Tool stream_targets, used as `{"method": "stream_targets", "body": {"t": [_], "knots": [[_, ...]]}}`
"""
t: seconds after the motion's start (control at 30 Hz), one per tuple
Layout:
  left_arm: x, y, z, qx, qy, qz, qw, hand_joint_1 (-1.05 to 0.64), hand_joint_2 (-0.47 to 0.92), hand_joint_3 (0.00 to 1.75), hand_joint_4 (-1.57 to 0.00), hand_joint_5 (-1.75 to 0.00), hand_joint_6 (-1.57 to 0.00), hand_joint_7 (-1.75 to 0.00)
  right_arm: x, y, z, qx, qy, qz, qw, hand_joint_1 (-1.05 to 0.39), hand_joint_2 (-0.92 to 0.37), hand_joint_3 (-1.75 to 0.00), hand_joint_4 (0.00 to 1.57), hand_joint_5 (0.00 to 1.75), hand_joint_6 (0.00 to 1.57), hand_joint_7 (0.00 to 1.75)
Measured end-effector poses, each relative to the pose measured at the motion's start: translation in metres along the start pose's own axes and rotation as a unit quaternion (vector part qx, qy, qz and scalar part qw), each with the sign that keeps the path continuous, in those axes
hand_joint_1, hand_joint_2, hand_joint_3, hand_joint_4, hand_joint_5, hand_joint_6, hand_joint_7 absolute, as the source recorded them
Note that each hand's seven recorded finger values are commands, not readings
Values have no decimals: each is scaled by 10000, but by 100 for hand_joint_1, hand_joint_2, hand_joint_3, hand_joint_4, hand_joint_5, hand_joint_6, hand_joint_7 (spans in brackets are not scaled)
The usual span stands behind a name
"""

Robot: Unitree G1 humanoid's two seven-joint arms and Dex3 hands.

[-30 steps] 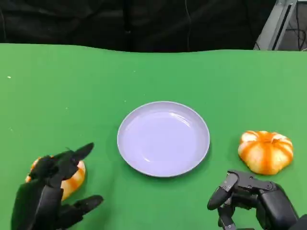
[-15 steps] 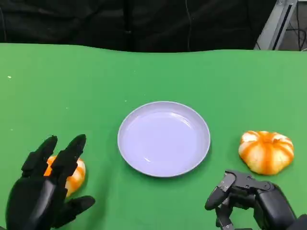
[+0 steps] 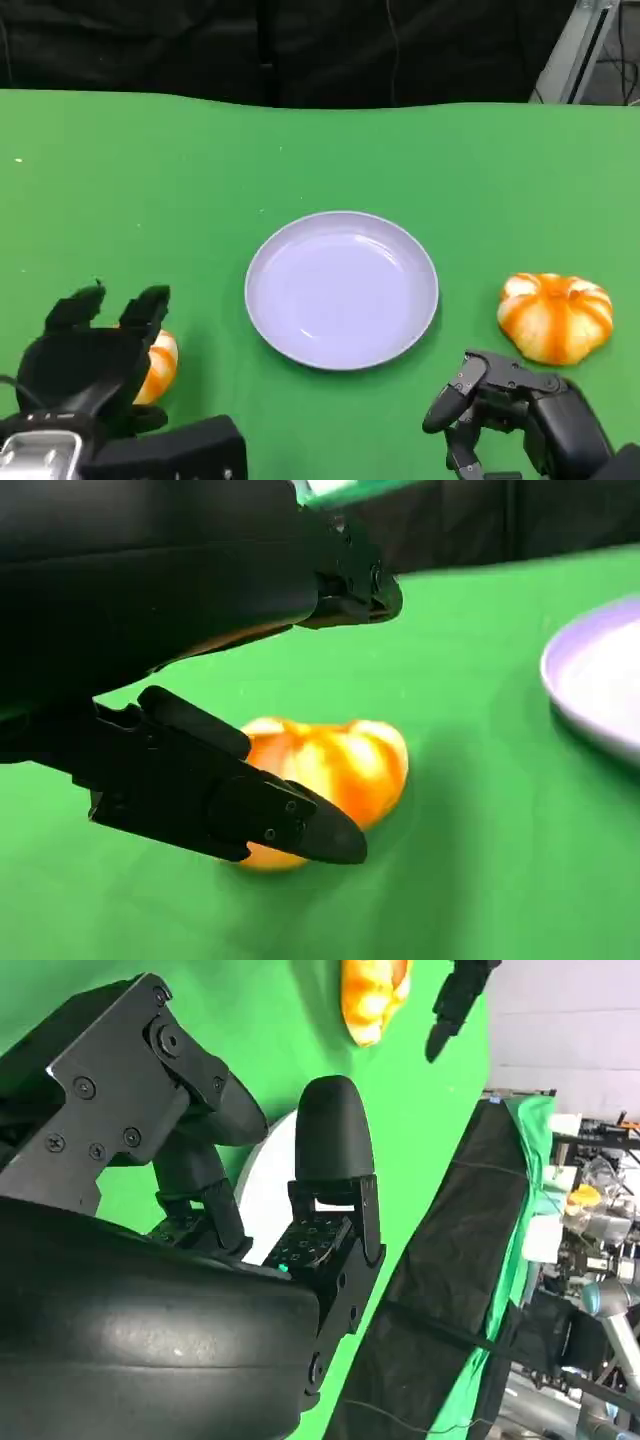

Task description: Grasp the bread from the table and place it into the plate.

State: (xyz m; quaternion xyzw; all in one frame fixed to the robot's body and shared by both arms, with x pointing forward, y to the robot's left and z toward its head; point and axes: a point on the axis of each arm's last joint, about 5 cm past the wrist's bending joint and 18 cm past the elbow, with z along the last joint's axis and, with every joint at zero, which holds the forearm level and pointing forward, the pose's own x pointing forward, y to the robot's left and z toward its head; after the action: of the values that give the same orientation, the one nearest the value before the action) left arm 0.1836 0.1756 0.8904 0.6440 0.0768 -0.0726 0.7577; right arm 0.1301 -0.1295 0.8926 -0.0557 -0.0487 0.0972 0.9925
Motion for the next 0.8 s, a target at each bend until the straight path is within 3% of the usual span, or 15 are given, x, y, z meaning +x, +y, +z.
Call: {"method": "stream_targets", "body": {"t": [0.23,0.4,0.53,0.67,0.7,0.73,0.8], "knots": [[62,-114,-42,-93,254,-732,9970,-63,92,8,-9,-19,-13,-1,-21,-7,-5,-9,35,-17,10000,3,-34,-136,82,159,82,129],[245,-152,-74,-157,430,-1101,9929,-56,92,15,-22,-26,-31,-8,-21,-4,4,-8,17,-9,10000,3,-34,-136,82,159,82,129],[342,-197,-137,-279,411,-918,9945,-36,92,24,-44,-35,-57,-15,-19,0,16,4,43,-15,10000,3,-34,-136,82,160,82,129],[370,-229,-208,-586,293,-609,9960,-33,92,25,-48,-36,-62,-15,-14,5,25,-3,20,-6,10000,3,-34,-135,82,160,82,129],[374,-230,-217,-619,279,-580,9960,-26,87,48,-71,-91,-78,-72,-14,6,25,-3,21,-5,10000,4,-34,-135,82,160,82,129],[374,-247,-227,-684,184,-377,9968,-25,78,70,-81,-141,-72,-133,-12,7,26,0,18,-3,10000,4,-34,-135,82,160,82,129],[352,-306,-250,-887,-61,258,9957,-25,71,88,-82,-167,-66,-166,-11,10,25,8,17,-15,10000,3,-34,-135,82,160,82,129]]}}
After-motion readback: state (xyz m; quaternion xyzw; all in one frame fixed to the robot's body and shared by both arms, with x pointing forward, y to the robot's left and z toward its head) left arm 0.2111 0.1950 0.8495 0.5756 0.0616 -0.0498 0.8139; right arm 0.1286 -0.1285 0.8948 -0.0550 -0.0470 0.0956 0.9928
